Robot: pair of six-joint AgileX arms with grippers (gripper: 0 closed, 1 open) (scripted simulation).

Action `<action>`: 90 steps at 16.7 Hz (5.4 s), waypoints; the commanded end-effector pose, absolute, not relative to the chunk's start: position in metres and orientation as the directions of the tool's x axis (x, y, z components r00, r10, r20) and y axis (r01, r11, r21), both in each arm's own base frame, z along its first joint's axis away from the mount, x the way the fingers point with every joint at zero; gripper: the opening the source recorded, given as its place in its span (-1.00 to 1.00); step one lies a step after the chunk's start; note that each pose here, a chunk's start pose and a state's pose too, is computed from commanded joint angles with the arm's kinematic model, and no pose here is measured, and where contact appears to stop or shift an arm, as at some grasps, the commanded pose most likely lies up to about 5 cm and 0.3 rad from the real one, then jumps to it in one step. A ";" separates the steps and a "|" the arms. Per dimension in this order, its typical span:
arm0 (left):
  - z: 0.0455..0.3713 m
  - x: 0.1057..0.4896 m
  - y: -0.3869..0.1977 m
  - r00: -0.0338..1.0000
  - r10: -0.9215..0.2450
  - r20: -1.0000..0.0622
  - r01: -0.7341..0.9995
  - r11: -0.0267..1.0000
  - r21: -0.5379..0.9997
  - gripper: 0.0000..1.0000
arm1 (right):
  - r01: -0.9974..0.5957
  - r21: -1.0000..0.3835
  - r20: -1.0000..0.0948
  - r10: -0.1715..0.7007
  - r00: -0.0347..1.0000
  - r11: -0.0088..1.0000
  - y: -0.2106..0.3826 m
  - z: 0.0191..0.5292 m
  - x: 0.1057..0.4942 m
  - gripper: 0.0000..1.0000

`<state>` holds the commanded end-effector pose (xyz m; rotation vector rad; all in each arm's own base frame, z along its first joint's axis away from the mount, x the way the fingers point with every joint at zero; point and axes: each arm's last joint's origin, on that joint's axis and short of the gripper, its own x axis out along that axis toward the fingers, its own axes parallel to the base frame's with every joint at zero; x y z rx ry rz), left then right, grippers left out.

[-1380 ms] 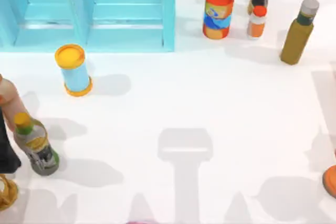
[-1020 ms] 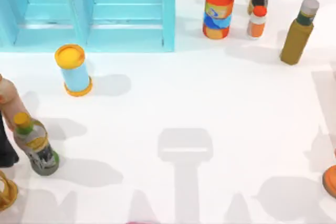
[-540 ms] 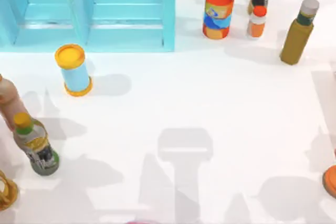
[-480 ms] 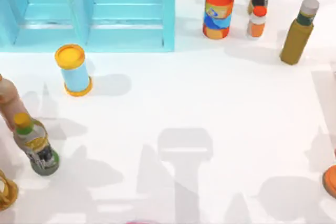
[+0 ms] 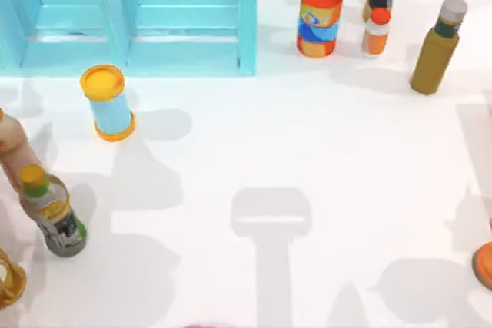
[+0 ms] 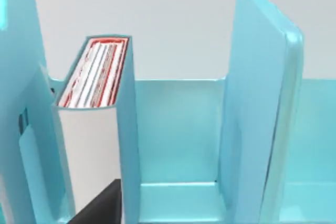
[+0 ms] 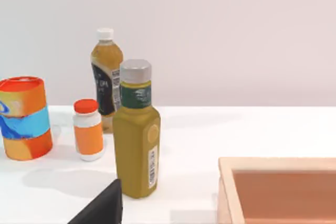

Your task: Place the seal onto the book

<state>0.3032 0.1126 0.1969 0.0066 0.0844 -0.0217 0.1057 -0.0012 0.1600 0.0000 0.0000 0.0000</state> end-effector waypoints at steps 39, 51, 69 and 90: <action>0.077 0.456 0.189 0.994 -0.046 -0.096 0.047 0.999 0.005 0.85 | 0.000 0.000 0.000 0.000 1.000 1.000 -0.001 0.160 0.106 1.00; 0.077 0.456 0.189 0.994 -0.046 -0.096 0.047 0.999 0.005 -0.96 | 0.000 0.000 0.000 0.000 1.000 1.000 -0.001 0.160 0.106 1.00; 0.150 0.400 0.189 0.976 -0.126 -0.177 0.118 0.991 -0.056 -1.00 | 0.000 0.000 0.000 0.000 1.000 1.000 -0.001 0.160 0.106 1.00; 0.274 0.284 0.156 0.986 -0.114 -0.124 0.097 0.986 -0.137 -1.00 | 0.000 0.000 0.000 0.000 1.000 1.000 -0.001 0.160 0.106 1.00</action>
